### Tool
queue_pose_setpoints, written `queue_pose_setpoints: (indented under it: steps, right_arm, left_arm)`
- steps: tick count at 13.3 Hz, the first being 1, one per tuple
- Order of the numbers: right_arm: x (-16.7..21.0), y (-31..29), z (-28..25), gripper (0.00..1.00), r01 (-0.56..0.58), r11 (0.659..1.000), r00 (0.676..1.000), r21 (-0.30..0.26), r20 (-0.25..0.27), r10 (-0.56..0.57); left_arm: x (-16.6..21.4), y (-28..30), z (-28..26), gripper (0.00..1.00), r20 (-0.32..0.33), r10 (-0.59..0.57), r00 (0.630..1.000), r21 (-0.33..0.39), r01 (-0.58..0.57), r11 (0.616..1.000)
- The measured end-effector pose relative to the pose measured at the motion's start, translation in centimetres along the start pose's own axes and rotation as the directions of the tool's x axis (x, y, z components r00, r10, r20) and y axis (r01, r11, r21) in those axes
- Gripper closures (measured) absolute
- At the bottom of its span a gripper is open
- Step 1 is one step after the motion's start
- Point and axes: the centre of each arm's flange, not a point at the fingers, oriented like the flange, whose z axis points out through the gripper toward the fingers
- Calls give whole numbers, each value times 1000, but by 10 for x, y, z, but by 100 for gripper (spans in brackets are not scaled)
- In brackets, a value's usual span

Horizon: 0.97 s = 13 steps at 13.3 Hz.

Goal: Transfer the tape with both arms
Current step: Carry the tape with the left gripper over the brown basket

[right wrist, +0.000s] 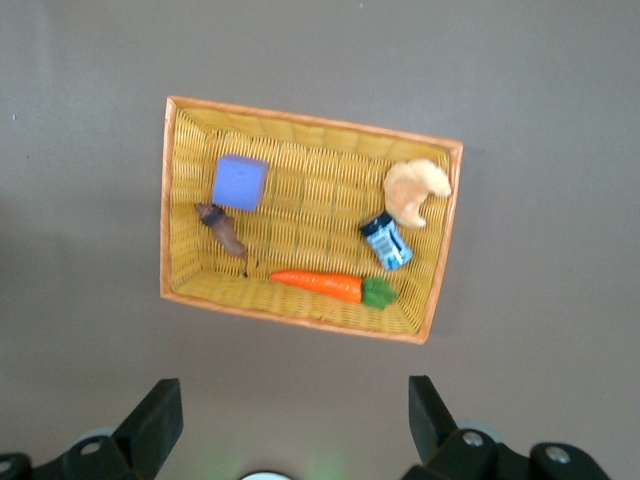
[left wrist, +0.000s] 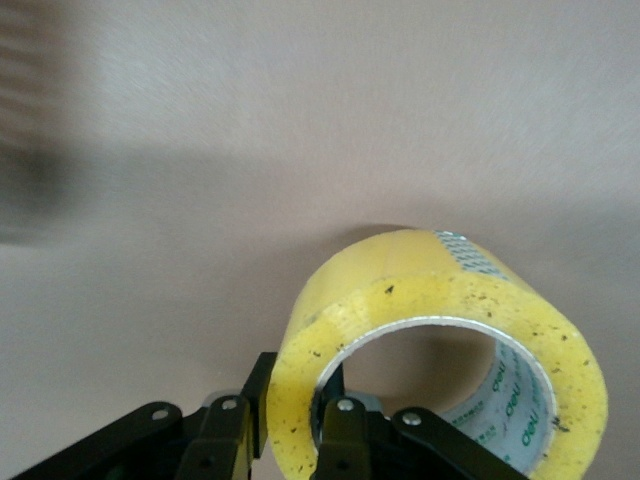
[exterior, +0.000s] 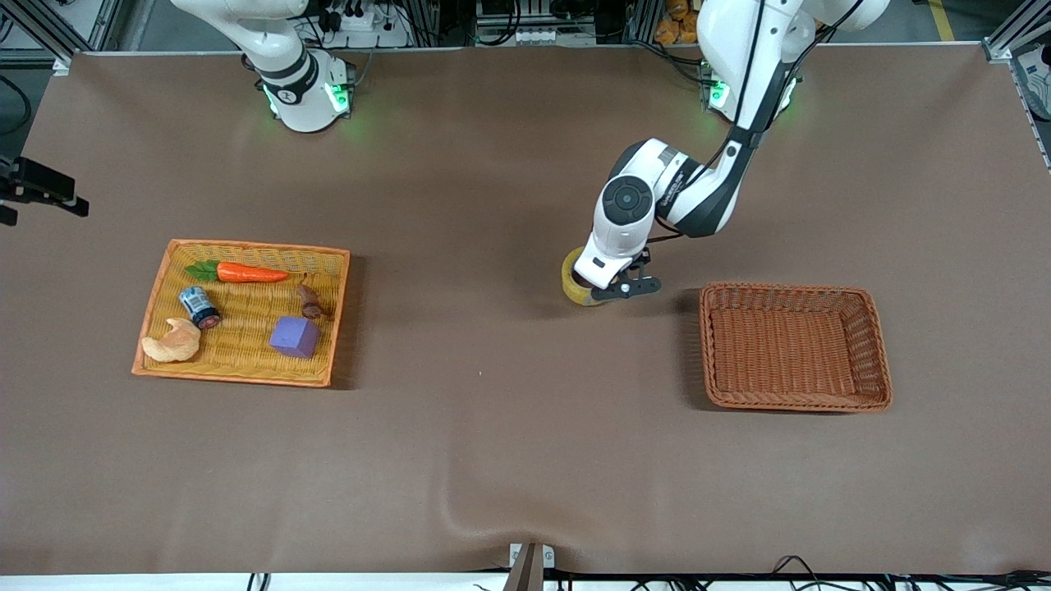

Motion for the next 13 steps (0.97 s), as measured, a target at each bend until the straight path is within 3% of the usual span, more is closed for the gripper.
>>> queue_pose_setpoints:
  steps: [3,5,9,13]
  right_arm:
    - [-4,-12,-5,0,2,1000,1000,-10,4,-2]
    - [-4,-20,-4,0,17,999,1000,-35,19,-17]
    - [-2,-31,-4,0,29,998,999,-51,23,-28]
    - [-2,-30,-4,0,27,998,999,-52,19,-26]
  left_arm:
    - [22,-35,-69,78,14,-104,994,-11,104,994]
    - [57,-98,-117,78,52,-220,974,-1,220,975]
    - [130,-256,-136,78,110,-484,868,13,486,874]
    - [160,-359,-109,78,151,-633,759,39,636,771]
